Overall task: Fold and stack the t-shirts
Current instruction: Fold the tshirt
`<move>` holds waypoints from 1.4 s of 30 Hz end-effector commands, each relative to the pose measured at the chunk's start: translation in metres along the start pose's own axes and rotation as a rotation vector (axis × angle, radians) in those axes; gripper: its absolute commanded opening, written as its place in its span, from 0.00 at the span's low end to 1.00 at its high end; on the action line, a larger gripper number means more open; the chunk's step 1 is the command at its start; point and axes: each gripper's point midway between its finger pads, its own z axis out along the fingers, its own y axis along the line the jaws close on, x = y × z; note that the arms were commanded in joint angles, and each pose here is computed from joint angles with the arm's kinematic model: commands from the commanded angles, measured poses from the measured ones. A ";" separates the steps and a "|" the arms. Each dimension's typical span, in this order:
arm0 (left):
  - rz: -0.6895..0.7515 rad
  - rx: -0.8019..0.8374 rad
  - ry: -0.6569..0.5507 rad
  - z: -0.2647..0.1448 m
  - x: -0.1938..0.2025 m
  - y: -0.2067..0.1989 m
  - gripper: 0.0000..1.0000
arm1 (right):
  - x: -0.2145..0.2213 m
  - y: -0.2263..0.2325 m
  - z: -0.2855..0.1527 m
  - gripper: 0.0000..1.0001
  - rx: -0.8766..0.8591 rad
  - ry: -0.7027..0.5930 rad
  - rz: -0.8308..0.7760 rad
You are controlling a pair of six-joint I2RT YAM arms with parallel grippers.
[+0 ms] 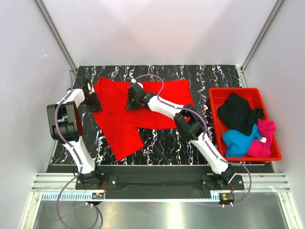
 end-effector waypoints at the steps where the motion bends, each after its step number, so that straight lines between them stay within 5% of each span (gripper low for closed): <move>1: -0.001 -0.004 -0.015 0.006 -0.008 0.001 0.27 | -0.032 0.045 -0.033 0.00 -0.093 -0.085 -0.030; 10: -0.005 -0.018 -0.015 0.012 -0.010 0.004 0.26 | -0.032 0.045 -0.034 0.00 -0.094 -0.089 -0.033; 17: 0.006 0.002 -0.011 0.012 -0.010 0.000 0.00 | -0.031 0.045 -0.033 0.00 -0.098 -0.085 -0.034; 39: 0.026 -0.028 -0.088 -0.033 -0.027 -0.009 0.00 | -0.036 0.050 -0.046 0.00 -0.098 -0.090 -0.045; 42: 0.028 -0.014 -0.087 -0.034 -0.026 -0.012 0.00 | -0.026 0.037 -0.034 0.16 -0.052 -0.055 -0.036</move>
